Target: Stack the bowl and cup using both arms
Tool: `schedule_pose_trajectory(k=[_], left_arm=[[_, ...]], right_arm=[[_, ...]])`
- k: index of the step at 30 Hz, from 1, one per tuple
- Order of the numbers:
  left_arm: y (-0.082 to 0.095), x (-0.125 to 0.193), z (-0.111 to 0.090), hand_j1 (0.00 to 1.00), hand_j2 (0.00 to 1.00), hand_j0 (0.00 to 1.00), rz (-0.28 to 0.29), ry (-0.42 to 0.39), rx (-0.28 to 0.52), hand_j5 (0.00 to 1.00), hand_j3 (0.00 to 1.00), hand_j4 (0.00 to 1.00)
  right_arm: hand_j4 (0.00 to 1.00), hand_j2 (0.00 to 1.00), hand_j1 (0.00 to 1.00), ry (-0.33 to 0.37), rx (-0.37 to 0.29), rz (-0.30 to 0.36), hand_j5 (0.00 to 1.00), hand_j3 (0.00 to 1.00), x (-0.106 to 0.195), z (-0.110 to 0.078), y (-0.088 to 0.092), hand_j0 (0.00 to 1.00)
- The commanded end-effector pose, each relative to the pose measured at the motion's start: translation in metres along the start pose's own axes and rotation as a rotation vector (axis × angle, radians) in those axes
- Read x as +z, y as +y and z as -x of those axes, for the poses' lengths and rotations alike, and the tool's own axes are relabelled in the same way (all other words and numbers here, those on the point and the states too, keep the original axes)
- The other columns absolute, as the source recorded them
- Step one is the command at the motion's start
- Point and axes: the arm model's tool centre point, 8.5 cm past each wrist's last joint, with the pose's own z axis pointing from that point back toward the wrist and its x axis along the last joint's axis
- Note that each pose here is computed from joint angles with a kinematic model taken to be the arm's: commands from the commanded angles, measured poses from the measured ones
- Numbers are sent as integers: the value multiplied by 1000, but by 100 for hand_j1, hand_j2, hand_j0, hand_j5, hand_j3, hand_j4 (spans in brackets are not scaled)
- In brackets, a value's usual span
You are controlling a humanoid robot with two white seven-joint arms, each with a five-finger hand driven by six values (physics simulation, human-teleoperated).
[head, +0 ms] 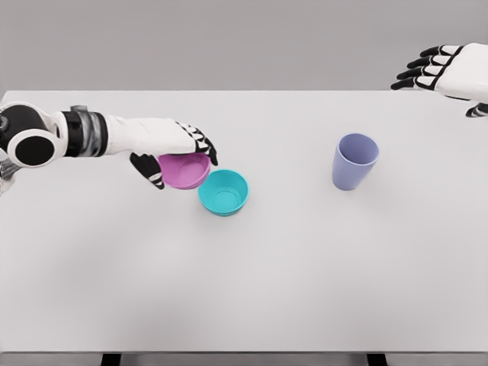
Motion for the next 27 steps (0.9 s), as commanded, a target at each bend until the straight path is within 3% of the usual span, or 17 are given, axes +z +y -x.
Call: schedule_pose_trajectory(k=[1, 26, 27], left_arm=[[1, -4, -4, 74, 74, 74, -2, -13, -1, 74, 74, 74], [0, -37, -26, 74, 74, 74, 20, -80, -20, 74, 74, 74], [1, -39, -29, 74, 74, 74, 19, -87, -23, 74, 74, 74]], right_arm=[[100, 100, 100, 0, -4, 4, 100, 100, 0, 0, 0, 100], [100, 100, 100, 14, 9, -12, 100, 100, 8, 2, 0, 100], [100, 100, 100, 24, 4, -33, 100, 100, 12, 4, 4, 100]])
